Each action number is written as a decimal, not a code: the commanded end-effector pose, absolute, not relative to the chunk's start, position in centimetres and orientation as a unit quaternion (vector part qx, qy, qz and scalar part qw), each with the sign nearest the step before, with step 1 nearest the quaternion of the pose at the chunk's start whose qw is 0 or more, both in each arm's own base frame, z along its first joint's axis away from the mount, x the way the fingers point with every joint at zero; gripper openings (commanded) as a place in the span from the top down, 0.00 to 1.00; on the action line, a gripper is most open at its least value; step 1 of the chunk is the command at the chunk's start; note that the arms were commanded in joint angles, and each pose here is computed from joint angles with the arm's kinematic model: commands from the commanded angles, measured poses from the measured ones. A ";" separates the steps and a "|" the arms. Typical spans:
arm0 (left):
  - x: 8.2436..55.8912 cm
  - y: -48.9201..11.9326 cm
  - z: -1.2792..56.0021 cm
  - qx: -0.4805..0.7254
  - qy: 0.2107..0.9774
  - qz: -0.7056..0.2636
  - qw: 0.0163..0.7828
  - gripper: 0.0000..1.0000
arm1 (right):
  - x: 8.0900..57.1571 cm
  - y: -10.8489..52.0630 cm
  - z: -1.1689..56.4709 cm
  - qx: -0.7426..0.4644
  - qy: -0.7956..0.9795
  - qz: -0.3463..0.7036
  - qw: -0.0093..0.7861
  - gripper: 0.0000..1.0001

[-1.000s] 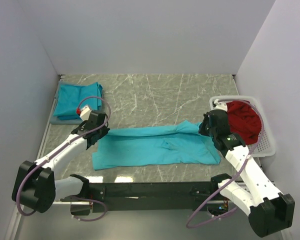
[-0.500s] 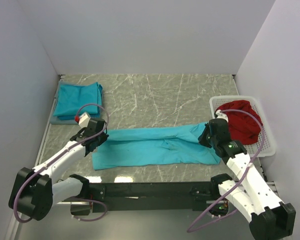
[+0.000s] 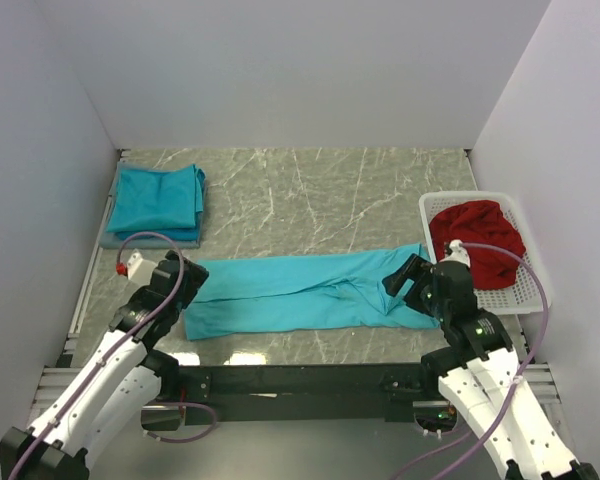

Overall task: Fold and stack the t-shirts
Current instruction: Fold the tshirt

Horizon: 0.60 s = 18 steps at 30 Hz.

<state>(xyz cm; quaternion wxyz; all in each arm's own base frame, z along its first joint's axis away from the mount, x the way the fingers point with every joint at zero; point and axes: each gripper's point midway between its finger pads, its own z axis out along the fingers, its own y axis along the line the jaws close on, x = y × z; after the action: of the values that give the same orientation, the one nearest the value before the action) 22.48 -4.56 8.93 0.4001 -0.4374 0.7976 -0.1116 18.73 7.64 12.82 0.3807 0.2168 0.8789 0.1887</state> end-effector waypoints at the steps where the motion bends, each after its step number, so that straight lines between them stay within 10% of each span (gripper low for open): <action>1: 24.2 -4.9 12.1 -0.431 0.769 -0.150 0.448 0.01 | 21.3 8.9 15.1 0.173 0.861 0.215 0.426 0.11; 18: 29.8 -14.0 8.8 -0.278 0.859 -0.236 0.360 0.01 | 22.3 11.9 10.3 0.112 0.936 0.161 0.292 0.11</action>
<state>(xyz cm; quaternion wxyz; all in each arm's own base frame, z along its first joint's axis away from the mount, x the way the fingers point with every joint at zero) 28.74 -12.08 7.47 0.3475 -0.3120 0.8638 -0.1893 23.45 12.68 9.98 0.2838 0.0884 0.9395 0.1700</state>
